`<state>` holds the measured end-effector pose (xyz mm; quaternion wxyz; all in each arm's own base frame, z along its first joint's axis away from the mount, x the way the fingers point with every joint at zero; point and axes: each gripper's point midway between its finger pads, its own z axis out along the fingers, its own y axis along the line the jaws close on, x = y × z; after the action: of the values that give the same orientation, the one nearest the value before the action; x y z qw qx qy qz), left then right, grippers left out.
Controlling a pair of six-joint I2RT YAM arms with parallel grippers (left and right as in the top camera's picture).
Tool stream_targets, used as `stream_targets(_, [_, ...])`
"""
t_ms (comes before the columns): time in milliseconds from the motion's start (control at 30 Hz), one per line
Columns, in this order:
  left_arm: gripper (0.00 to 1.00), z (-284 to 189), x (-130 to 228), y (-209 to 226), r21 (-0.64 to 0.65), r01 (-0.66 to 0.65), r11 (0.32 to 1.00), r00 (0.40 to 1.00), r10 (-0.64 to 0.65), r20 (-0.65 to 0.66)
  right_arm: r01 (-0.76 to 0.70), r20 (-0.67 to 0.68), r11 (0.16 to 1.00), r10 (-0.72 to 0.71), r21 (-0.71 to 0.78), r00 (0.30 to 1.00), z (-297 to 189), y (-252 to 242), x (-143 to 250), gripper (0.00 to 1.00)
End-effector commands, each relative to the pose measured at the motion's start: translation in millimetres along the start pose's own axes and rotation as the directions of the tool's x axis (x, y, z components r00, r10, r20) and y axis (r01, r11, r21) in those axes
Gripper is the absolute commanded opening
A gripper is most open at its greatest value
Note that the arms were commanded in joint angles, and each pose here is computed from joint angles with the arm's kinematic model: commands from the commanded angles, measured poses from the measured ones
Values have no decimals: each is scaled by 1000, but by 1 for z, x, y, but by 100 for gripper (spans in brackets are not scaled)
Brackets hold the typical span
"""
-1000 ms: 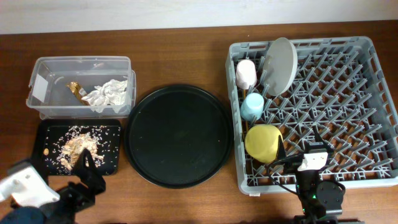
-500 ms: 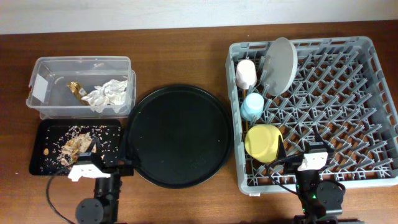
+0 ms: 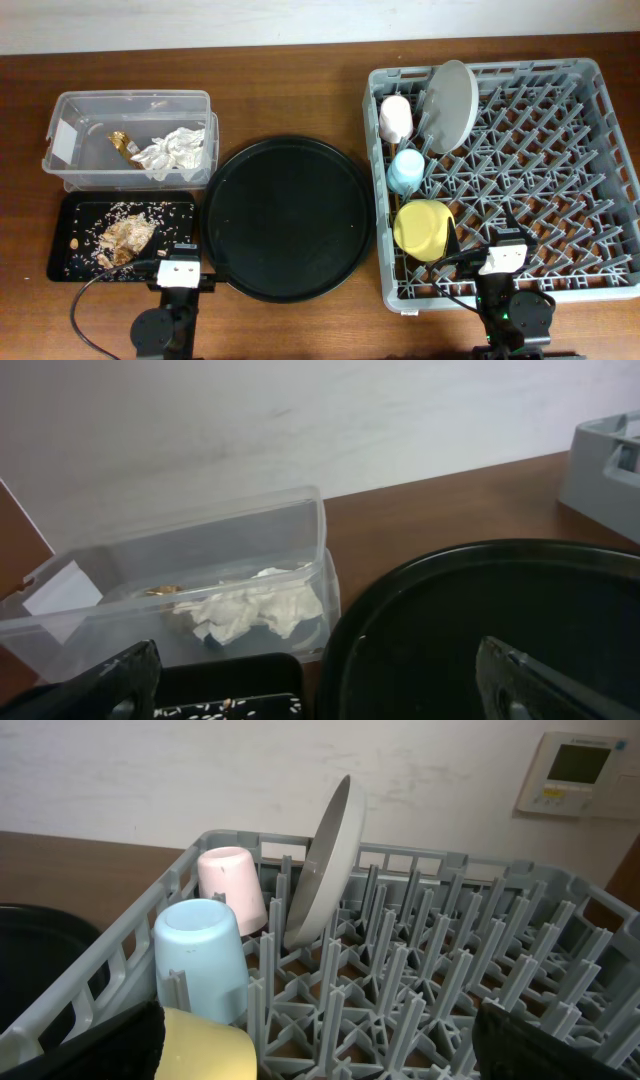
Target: Sort waste into correct bins and load items into the dishwasher rack
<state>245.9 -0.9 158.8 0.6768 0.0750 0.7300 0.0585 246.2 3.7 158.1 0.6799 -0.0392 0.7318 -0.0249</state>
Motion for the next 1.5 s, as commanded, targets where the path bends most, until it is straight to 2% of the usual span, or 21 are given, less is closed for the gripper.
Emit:
stream_targets(0, [99,-1,5,14,-86,33,996,999,-35,-15,6,-2,1000,-6,-3,1000,0,0,2,98])
stream_targets(33, [99,-1,6,20,-120,85,989,996,-87,-11,6,-2,1000,-6,-3,1000,0,0,2,98])
stream_targets(233, [99,-2,5,23,-139,183,973,983,-184,4,6,-2,1000,-6,-3,1000,0,0,2,98])
stream_targets(1467, [99,-1,5,22,-133,182,974,983,-183,4,6,-3,1000,-6,-3,1000,0,0,2,99])
